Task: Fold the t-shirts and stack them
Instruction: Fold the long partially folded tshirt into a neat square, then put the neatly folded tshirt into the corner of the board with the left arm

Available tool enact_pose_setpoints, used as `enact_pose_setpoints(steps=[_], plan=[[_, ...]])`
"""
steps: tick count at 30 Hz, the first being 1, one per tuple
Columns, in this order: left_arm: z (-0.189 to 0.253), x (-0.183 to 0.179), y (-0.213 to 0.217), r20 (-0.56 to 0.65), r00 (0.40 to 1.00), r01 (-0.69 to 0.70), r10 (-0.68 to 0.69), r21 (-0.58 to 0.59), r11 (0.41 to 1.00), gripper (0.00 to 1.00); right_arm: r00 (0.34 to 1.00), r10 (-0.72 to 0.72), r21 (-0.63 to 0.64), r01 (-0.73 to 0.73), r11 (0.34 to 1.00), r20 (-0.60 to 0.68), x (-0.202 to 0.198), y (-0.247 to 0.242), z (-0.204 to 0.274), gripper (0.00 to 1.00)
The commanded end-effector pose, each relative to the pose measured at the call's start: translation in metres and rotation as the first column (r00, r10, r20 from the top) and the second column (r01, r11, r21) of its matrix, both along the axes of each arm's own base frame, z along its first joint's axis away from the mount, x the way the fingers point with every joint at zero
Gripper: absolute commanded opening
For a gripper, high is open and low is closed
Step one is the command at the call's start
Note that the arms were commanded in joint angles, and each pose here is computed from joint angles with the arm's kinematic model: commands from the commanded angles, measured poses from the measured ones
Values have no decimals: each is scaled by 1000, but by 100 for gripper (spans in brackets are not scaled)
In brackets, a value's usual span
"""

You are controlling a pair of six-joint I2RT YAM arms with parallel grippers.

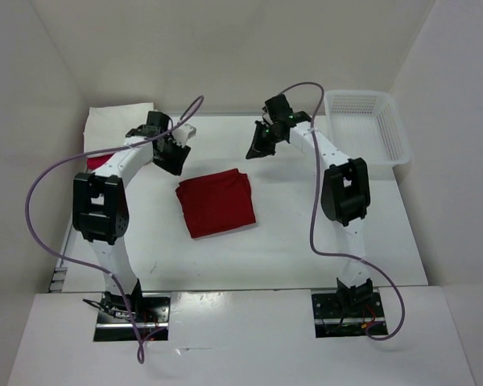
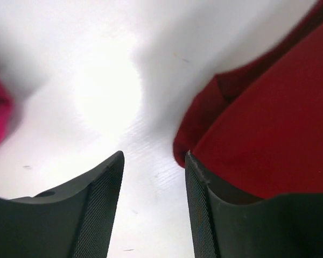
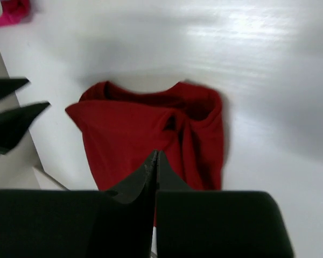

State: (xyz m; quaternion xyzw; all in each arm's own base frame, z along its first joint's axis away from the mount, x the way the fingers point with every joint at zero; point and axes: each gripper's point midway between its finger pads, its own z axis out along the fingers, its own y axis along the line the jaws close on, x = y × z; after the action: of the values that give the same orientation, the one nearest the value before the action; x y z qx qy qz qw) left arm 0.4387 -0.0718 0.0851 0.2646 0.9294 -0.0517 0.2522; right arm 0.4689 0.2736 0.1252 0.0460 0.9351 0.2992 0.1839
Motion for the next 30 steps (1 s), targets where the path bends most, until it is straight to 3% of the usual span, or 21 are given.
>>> enact_pose_setpoints(steps=[1,5,9,10,14,22,24,25,28,29,30], plan=[[71,13,-6,155,987,-17,28,-74,997,57,990,85,-30,-82,996,110,-23,33,28,0],[80,-13,-50,125,983,157,-135,-185,970,44,993,118,-31,-118,993,15,-32,47,-14,0],[25,-29,-61,-14,984,173,-179,-193,966,9,993,111,-33,-112,993,-27,-21,60,-45,0],[14,-30,-61,-34,983,169,-179,-193,967,5,994,103,-42,-104,994,-19,-15,60,-48,0],[-12,-14,-58,-77,985,139,-153,-161,977,2,998,55,-93,-54,994,5,13,56,-51,0],[-33,10,-32,-85,995,40,-45,-61,997,2,999,39,-146,-39,989,-3,23,47,-66,0],[-28,19,-28,-71,997,6,-11,-73,997,6,999,34,-145,-31,989,19,28,47,-57,0],[-18,29,-21,-39,999,-12,10,-68,998,18,998,41,-142,-36,989,36,30,48,-48,0],[3,35,-11,-9,999,-41,40,-77,996,39,996,49,-150,-38,988,68,34,47,-30,0],[18,37,-8,21,999,-43,45,-95,995,56,995,48,-169,-33,985,86,37,43,-23,1],[31,35,-10,36,999,-33,37,-112,993,63,994,41,-174,-24,984,97,38,42,-15,4]])
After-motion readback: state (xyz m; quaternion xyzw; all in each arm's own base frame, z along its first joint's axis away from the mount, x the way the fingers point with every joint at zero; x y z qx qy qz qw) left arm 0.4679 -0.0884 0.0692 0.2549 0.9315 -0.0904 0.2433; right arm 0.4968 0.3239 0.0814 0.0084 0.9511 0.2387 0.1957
